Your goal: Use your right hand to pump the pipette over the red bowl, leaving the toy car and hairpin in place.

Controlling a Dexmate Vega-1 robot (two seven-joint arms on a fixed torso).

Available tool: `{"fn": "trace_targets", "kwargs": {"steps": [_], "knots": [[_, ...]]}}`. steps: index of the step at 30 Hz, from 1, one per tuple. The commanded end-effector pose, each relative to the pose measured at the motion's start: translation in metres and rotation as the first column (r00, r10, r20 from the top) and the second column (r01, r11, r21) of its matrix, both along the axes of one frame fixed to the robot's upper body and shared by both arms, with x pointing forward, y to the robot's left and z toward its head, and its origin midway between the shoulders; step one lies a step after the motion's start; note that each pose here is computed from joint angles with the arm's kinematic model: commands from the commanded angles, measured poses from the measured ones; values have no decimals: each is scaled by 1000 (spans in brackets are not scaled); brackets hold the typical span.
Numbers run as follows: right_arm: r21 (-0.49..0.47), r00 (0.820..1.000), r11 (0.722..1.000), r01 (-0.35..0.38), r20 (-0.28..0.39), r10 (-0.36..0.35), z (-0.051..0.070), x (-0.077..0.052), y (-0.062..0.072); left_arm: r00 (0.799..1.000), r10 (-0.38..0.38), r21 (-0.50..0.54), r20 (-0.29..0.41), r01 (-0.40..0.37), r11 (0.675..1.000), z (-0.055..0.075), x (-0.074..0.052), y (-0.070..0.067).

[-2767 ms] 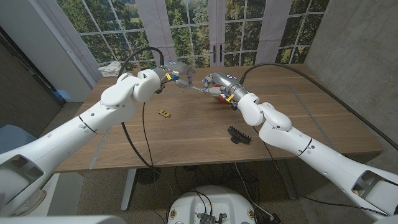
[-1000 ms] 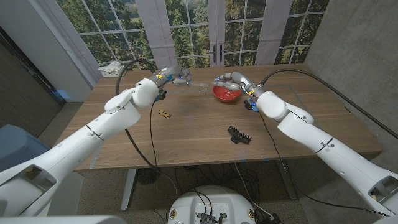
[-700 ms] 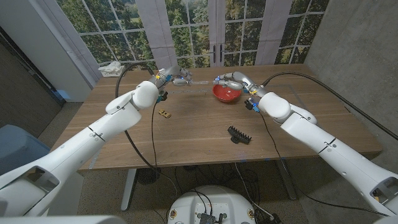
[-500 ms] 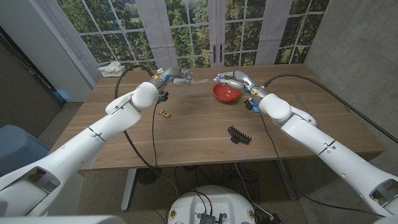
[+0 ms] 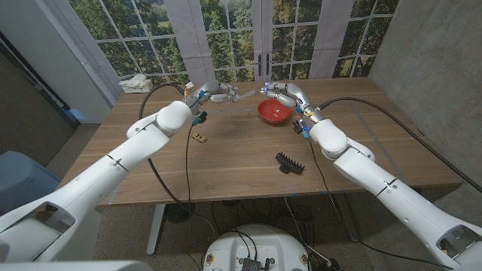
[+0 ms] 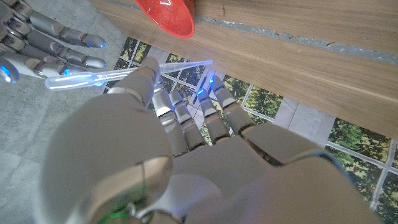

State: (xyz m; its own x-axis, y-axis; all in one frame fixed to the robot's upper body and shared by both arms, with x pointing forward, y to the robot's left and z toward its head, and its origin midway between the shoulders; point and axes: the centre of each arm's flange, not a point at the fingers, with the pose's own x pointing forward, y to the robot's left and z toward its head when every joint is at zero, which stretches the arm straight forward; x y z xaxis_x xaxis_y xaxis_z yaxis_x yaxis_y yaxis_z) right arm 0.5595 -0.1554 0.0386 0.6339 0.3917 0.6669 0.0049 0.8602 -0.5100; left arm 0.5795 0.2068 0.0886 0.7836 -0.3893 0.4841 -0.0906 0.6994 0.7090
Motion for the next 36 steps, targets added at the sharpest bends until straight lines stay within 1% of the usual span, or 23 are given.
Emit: {"fn": "trace_targets", "kwargs": {"steps": [1, 11, 13, 14, 15, 18, 22, 23, 25, 27, 30, 31, 32, 34, 36], "knots": [[92, 997, 993, -75, 25, 73, -8, 3, 6, 991, -116, -103, -63, 109, 989, -3, 4, -1], [155, 993, 981, -115, 52, 108, -11, 3, 6, 983, -158, -147, -98, 142, 979, -2, 8, -1], [164, 992, 980, -116, 62, 107, -12, 2, 7, 977, -179, -168, -113, 158, 973, -2, 10, -1], [187, 992, 976, -113, 82, 99, -13, 0, 9, 970, -204, -188, -131, 177, 966, -2, 12, -2], [188, 992, 976, -113, 84, 99, -13, 0, 9, 970, -205, -189, -132, 179, 966, -2, 12, -2], [222, 989, 967, -123, 104, 102, -14, -1, 13, 955, -248, -217, -161, 211, 953, -2, 15, -5], [232, 987, 962, -141, 108, 119, -15, 1, 15, 952, -257, -218, -167, 218, 951, -2, 16, -8], [239, 986, 960, -149, 116, 124, -15, 1, 17, 947, -270, -223, -176, 229, 947, -2, 16, -10], [240, 985, 959, -152, 119, 126, -15, 1, 18, 943, -279, -228, -181, 235, 945, -2, 17, -10], [247, 985, 958, -144, 130, 115, -16, 2, 22, 933, -301, -246, -196, 251, 936, -3, 19, -13], [243, 985, 960, -140, 134, 109, -17, 2, 25, 926, -315, -257, -207, 259, 931, -4, 20, -15], [250, 985, 960, -128, 142, 94, -17, 2, 28, 922, -323, -267, -214, 263, 927, -5, 21, -17], [251, 986, 961, -115, 147, 79, -18, 1, 29, 921, -325, -269, -216, 264, 926, -5, 21, -17], [255, 985, 961, -108, 155, 70, -18, 1, 31, 920, -327, -271, -217, 265, 925, -5, 22, -18], [257, 984, 961, -106, 165, 64, -18, 2, 33, 914, -337, -273, -225, 272, 923, -6, 23, -21]]}}
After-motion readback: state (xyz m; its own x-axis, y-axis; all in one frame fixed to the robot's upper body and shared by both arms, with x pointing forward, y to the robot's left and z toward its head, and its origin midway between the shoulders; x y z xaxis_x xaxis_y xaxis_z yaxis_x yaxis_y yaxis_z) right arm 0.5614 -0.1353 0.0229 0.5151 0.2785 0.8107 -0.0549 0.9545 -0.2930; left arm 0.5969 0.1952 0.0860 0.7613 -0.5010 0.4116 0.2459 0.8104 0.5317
